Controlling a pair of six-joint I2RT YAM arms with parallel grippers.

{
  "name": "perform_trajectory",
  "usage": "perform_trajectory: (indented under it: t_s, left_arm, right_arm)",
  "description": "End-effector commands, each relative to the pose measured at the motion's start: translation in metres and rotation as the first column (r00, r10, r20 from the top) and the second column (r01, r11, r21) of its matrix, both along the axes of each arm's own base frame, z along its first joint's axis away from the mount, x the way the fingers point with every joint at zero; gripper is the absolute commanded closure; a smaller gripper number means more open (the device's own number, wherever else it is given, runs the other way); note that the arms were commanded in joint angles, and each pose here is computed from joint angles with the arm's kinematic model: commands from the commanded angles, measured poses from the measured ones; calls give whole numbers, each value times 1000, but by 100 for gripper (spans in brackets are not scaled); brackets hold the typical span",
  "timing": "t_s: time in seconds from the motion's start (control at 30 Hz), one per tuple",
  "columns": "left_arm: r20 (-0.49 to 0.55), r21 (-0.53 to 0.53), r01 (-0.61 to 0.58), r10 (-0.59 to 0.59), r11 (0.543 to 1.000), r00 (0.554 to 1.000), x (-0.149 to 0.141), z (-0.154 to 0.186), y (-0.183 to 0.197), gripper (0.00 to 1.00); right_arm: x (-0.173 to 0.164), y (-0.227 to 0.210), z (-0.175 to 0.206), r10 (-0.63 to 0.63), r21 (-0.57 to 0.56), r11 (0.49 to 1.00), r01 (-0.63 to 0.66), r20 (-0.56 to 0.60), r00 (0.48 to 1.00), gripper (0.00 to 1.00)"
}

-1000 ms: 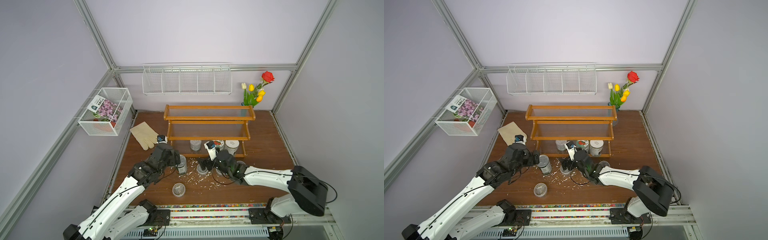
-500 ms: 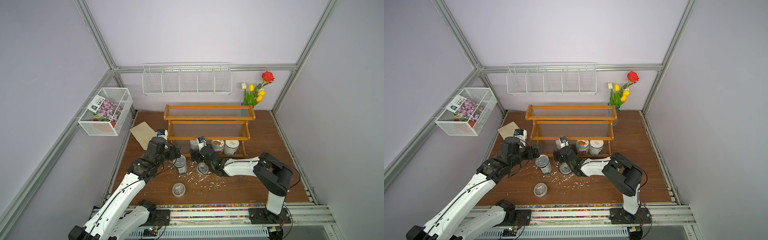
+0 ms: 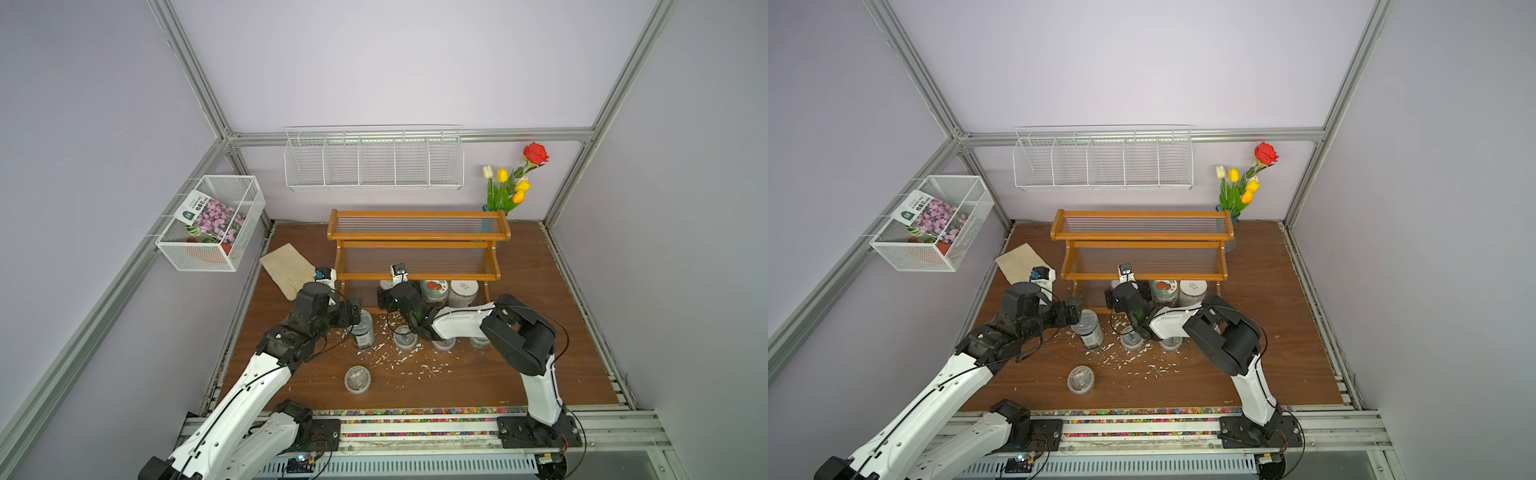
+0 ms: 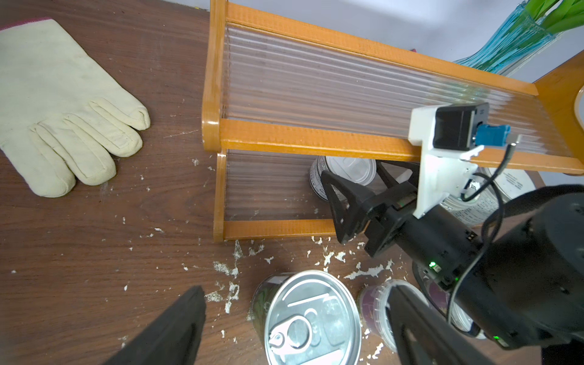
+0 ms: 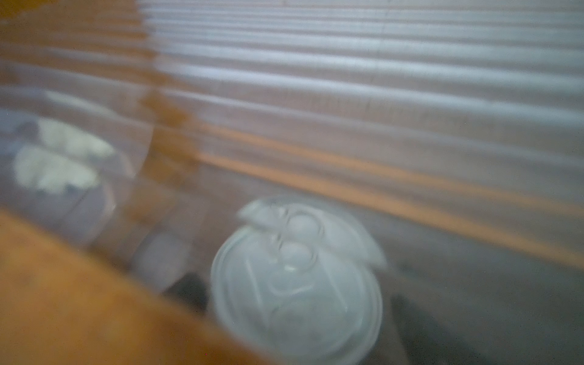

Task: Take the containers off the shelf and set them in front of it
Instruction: 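Pick up a container from the shelf.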

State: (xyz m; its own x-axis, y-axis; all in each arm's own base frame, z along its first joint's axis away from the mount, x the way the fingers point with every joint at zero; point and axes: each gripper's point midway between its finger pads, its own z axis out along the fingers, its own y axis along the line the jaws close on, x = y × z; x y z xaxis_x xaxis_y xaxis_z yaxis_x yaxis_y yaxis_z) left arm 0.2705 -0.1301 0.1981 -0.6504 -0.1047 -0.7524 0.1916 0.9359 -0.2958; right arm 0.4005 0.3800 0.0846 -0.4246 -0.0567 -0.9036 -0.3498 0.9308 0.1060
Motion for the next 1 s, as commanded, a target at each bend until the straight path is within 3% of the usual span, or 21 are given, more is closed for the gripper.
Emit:
perform_trajectory:
  t_s: [0.0, 0.13, 0.3, 0.5, 0.67, 0.97]
  left_arm:
    - [26, -21, -13, 14, 1000, 1000, -1, 1, 3, 7]
    - [26, -27, -19, 20, 999, 999, -5, -4, 5, 7]
    - [21, -38, -16, 17, 999, 1000, -9, -9, 6, 7]
    - [14, -40, -2, 2, 999, 1000, -13, -12, 5, 7]
    - [10, -36, 8, -8, 999, 1000, -16, -15, 5, 7]
    - [-1, -32, 22, -22, 999, 1000, -20, -22, 5, 7]
  right_arm:
    - [12, 1, 3, -21, -16, 1000, 21, 26, 999, 2]
    - [17, -2, -3, -34, -30, 999, 35, 14, 999, 5]
    - [15, 3, -14, 4, -59, 998, -5, -4, 1000, 17]
    - [16, 1, -24, -10, -81, 997, 8, -19, 1000, 10]
    - [16, -1, -29, -16, -105, 994, 13, -29, 999, 12]
    - [5, -4, -25, 18, -147, 989, -22, -28, 999, 33]
